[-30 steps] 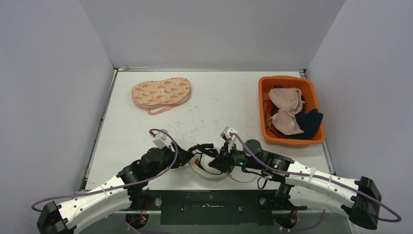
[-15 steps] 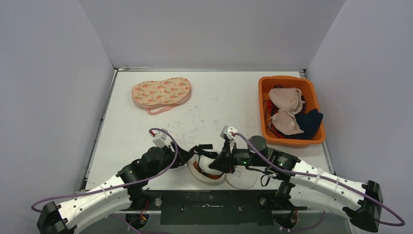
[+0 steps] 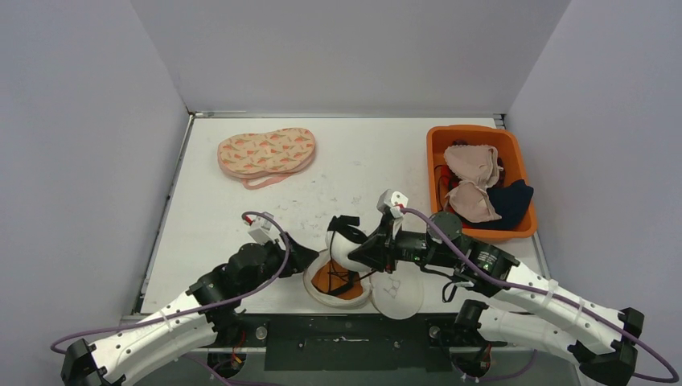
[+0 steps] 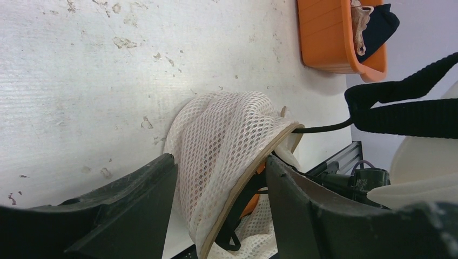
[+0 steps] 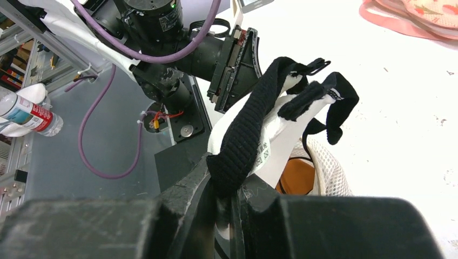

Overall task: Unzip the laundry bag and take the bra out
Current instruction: Pick up the bra from the laundry bag.

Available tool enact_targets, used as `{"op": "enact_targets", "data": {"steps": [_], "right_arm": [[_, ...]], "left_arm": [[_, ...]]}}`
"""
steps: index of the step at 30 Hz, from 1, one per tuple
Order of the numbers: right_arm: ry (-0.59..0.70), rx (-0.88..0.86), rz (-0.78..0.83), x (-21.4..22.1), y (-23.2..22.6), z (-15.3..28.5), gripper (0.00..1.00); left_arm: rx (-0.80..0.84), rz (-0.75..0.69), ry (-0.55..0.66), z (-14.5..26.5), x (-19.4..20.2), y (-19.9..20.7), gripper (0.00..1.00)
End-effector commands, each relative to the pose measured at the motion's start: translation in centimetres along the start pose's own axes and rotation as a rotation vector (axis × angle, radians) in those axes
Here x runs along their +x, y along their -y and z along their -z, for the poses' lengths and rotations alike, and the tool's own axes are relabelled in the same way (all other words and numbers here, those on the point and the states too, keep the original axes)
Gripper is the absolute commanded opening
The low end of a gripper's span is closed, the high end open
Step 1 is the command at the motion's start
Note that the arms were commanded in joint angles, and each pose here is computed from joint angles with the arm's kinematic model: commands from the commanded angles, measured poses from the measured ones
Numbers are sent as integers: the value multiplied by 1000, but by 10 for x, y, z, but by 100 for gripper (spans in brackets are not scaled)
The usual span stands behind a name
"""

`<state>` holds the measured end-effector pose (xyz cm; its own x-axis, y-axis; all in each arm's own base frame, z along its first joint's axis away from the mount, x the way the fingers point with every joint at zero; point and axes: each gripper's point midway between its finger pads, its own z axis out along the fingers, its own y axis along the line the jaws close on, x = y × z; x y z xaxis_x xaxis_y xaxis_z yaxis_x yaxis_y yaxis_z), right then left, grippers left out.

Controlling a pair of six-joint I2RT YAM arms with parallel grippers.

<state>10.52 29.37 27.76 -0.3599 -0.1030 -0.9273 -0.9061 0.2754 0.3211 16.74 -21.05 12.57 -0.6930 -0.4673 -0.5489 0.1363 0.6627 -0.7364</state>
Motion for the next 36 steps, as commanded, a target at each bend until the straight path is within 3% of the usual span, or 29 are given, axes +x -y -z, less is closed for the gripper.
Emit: {"op": "enact_targets", "data": {"steps": [1,12,19,24,30,36], "right_arm": [[112,-2,53,-42,-9,11,5],[124,-7,-56,-18,-2,1,5],[308,55,-263,-9,20,3,5],[358,92,-354,-3,32,3,20],[319,141,-385,5,41,-3,47],[265,167,-387,18,47,-9,53]], "left_arm": [[53,4,52,7,-20,23,59],[143,23,0,3,-8,37,66],[184,28,-11,4,-6,43,66],[168,27,-8,6,-6,40,66],[132,26,53,13,-20,36,68],[146,28,63,15,-22,37,69]]}}
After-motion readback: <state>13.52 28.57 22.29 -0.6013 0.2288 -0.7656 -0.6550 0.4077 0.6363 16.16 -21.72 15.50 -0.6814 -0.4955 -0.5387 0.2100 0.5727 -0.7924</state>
